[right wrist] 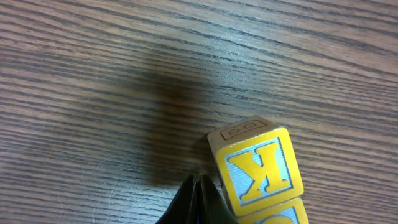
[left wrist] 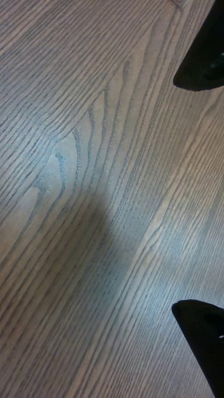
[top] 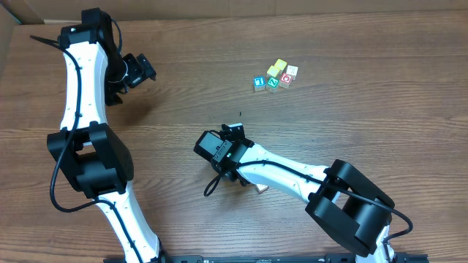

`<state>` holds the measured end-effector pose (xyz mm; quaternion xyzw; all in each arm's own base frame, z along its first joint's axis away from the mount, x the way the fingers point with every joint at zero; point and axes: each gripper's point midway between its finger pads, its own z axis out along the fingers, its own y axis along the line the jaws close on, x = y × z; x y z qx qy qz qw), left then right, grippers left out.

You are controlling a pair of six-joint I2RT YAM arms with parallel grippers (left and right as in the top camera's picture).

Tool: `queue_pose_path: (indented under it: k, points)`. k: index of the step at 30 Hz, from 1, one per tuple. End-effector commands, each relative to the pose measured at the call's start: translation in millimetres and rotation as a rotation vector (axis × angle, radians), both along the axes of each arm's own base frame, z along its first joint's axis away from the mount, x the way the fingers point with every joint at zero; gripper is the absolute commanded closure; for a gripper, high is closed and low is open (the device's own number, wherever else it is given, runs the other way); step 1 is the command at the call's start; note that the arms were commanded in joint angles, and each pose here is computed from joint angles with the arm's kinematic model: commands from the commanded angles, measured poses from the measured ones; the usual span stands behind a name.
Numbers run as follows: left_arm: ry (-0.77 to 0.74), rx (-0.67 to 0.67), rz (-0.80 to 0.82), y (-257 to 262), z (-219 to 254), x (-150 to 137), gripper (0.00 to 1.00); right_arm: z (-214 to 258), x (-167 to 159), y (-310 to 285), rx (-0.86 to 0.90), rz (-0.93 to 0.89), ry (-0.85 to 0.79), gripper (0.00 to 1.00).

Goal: Flip 4 blocks

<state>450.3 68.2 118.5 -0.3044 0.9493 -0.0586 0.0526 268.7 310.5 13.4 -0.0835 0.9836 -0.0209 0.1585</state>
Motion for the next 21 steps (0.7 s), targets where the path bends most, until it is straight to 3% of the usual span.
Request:
queue_pose_path:
  k: [1,21]
  points:
    - [-0.009,0.005,-0.014,-3,3,1,0.0,6,6,5,0.023,-0.014,-0.013,0.96]
    - [-0.009,0.005,-0.014,-3,3,1,0.0,5,15,-8,0.003,-0.048,-0.01,0.96]
